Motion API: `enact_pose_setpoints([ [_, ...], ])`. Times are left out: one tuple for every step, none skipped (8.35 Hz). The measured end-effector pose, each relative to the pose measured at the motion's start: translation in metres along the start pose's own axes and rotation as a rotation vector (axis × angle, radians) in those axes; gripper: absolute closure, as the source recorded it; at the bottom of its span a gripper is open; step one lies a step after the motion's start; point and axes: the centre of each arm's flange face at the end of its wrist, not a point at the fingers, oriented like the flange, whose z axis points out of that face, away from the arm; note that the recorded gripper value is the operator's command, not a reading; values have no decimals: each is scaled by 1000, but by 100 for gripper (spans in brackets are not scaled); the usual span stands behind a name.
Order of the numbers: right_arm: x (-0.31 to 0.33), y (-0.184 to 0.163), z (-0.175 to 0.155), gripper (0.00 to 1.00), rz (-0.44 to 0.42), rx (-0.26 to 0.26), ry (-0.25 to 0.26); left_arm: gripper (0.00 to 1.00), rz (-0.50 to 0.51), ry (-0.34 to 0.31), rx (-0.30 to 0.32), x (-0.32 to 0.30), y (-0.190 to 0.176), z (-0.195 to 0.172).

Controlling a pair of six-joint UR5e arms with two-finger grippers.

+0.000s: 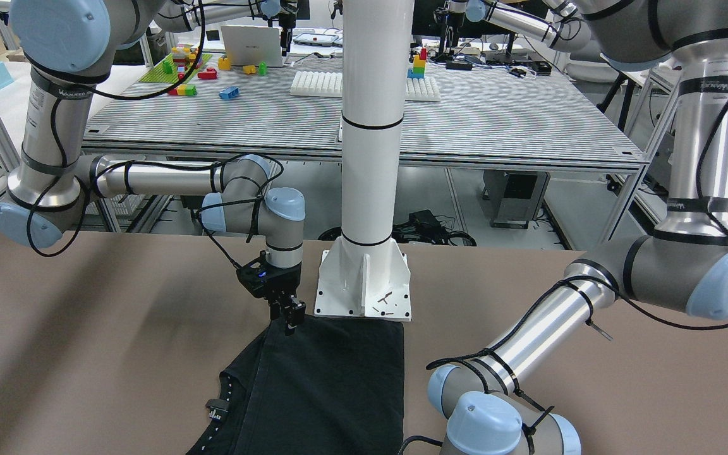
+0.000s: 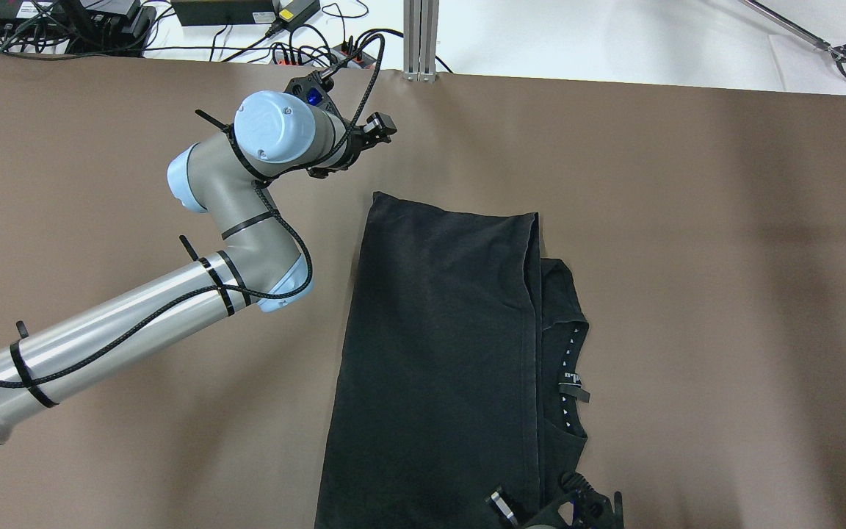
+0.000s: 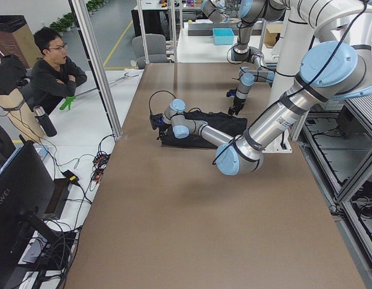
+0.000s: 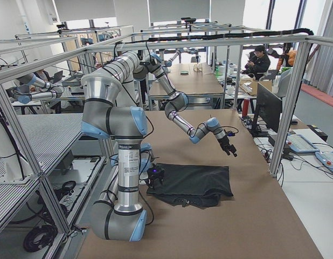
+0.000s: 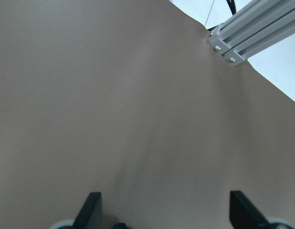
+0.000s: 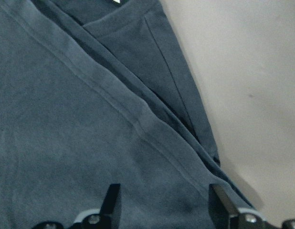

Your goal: Fold clothes

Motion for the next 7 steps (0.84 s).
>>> enact_pose_setpoints([
  [9, 11, 2, 31, 4, 2, 0, 6, -1, -1, 1, -1, 0, 0],
  [16, 19, 4, 31, 13, 3, 3, 6, -2, 0, 3, -1, 0, 0],
  [21, 23, 8, 31, 18, 11, 5, 6, -3, 0, 6, -1, -1, 0],
  [22, 26, 13, 31, 20, 19, 5, 6, -3, 0, 8, -1, -1, 0],
  [23, 27, 15, 33, 21, 24, 4, 6, -3, 1, 9, -1, -1, 0],
  [23, 27, 17, 34, 22, 28, 4, 6, -4, 1, 10, 0, -1, 0],
  [24, 27, 19, 35, 21, 32, 6, 6, -4, 2, 10, 0, -1, -1],
])
